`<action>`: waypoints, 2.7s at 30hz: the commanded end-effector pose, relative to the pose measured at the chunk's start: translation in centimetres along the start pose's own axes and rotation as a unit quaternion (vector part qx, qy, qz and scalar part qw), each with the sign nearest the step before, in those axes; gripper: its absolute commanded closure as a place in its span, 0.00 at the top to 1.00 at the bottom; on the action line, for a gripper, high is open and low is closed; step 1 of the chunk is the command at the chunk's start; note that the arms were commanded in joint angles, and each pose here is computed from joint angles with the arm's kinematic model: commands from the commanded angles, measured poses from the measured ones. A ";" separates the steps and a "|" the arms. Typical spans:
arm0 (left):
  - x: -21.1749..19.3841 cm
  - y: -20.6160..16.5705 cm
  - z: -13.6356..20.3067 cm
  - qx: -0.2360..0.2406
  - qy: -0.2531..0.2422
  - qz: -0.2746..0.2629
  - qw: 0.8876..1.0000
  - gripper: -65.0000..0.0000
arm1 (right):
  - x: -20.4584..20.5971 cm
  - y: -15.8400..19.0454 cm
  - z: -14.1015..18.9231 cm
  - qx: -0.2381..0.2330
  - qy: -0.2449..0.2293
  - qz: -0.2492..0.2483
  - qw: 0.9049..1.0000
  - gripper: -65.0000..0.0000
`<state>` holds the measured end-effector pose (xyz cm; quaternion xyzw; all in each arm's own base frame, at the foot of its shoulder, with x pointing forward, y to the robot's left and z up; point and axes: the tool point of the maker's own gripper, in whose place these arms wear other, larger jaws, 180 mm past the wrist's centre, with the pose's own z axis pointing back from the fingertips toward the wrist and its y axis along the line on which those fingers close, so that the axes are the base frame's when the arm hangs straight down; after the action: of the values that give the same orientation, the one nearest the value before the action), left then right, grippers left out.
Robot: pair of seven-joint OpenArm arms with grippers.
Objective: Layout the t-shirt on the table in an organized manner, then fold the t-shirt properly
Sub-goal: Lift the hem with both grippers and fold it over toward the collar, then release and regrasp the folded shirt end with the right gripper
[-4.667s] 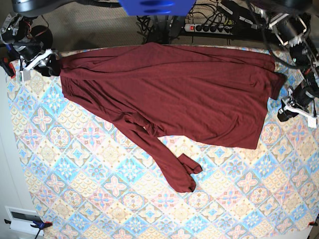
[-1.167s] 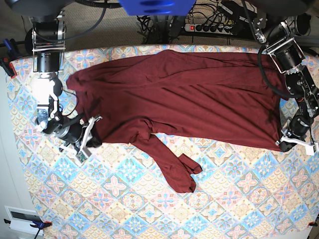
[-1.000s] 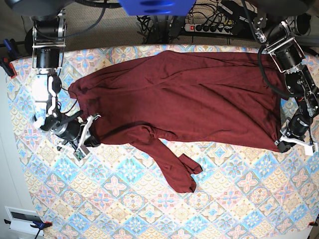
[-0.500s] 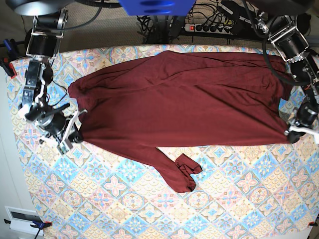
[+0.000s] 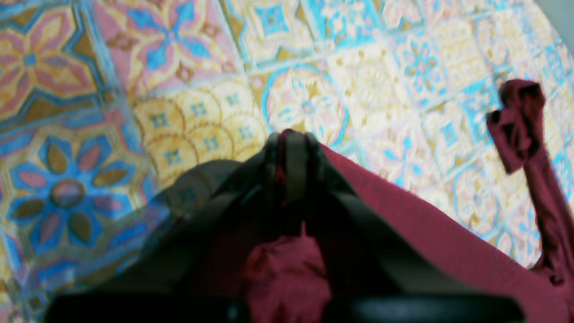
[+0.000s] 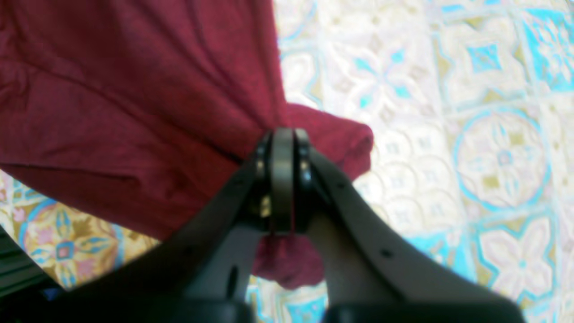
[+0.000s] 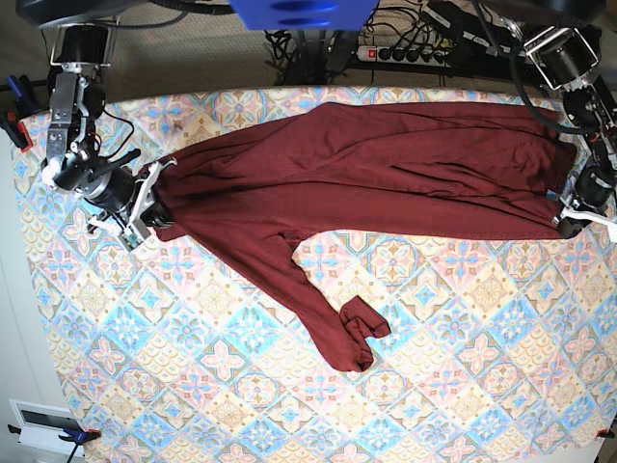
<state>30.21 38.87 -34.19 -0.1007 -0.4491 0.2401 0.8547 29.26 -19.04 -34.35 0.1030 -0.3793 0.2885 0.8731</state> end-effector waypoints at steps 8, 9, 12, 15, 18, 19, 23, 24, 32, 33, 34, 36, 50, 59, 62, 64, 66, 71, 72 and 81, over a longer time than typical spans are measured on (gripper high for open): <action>1.5 4.0 3.3 0.045 -0.025 -0.005 0.999 0.00 | -2.0 -0.1 1.4 -0.008 0.008 -0.016 1.000 0.00; 1.3 4.2 3.4 0.047 -0.022 -0.006 0.999 0.00 | -2.3 0.0 1.4 -0.007 0.011 -0.018 1.000 0.00; 1.0 4.9 3.8 0.056 -0.012 -0.017 0.998 0.00 | -2.9 0.4 1.4 -0.002 0.018 -0.020 1.000 0.00; -0.2 4.8 3.6 0.055 0.005 -0.021 0.998 0.00 | -2.9 0.5 1.4 -0.002 0.018 -0.020 1.000 0.00; -1.8 4.7 3.4 0.055 0.031 -0.032 0.997 0.00 | -2.9 0.5 1.4 -0.002 0.019 -0.020 1.000 0.00; -2.0 4.7 3.4 0.056 0.035 -0.033 0.997 0.00 | -2.9 0.5 1.4 -0.001 0.019 -0.019 1.000 0.00; -2.5 4.9 3.4 0.059 0.040 -0.031 0.997 0.01 | -2.7 0.9 1.2 0.005 0.018 -0.015 1.000 0.00; -2.5 4.9 3.4 0.059 0.042 -0.032 0.997 0.02 | -2.3 1.0 1.2 0.005 0.014 -0.011 1.000 0.00; -3.5 4.9 3.4 0.062 0.076 -0.036 0.995 0.43 | 0.1 1.1 1.6 -0.001 -0.015 0.014 1.000 0.20; -3.5 4.9 3.4 0.062 0.076 -0.035 0.995 0.45 | 1.1 0.9 1.5 -0.003 -0.024 0.021 0.999 0.23; -3.5 4.9 3.4 0.062 0.076 -0.035 0.995 0.47 | 2.0 1.0 1.2 0.000 -0.032 0.028 0.999 0.26; -3.5 4.8 3.4 0.061 0.076 -0.034 0.995 0.47 | 3.4 1.2 0.2 0.011 -0.041 0.041 0.998 0.31; -2.5 2.9 3.3 0.007 0.047 0.016 0.999 0.47 | 4.7 -3.5 -5.9 -0.019 0.007 0.052 0.998 0.34; -2.1 2.6 3.1 0.004 0.042 0.016 0.999 0.47 | 0.0 -3.7 -7.6 0.000 0.050 -0.005 0.999 0.34; -1.6 2.3 2.9 0.000 0.037 0.015 0.999 0.47 | -0.4 -3.5 -7.7 0.002 0.054 -0.006 0.999 0.33; -1.5 2.2 2.9 0.000 0.036 0.015 0.999 0.47 | -0.3 -2.9 -8.1 0.011 0.058 0.003 0.998 0.30; -1.4 2.1 2.8 -0.002 0.034 0.016 0.999 0.47 | -0.4 -2.2 -8.4 0.019 0.063 0.011 0.998 0.19; -0.9 1.8 2.6 -0.005 0.028 0.015 0.999 0.47 | 0.0 -2.5 -8.1 0.014 0.059 0.011 0.998 0.01; -0.9 1.8 2.6 -0.005 0.028 0.015 0.999 0.47 | 0.0 -2.5 -8.0 0.013 0.056 0.009 0.998 0.01; -0.2 1.4 2.4 -0.009 0.020 0.016 1.000 0.47 | -1.8 -5.2 -3.3 -0.055 0.047 -0.019 0.997 0.00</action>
<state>27.07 38.98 -35.22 -0.1315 -0.4115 0.2581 0.8642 31.35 -22.50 -40.30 0.0539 -0.3070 0.2526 0.9160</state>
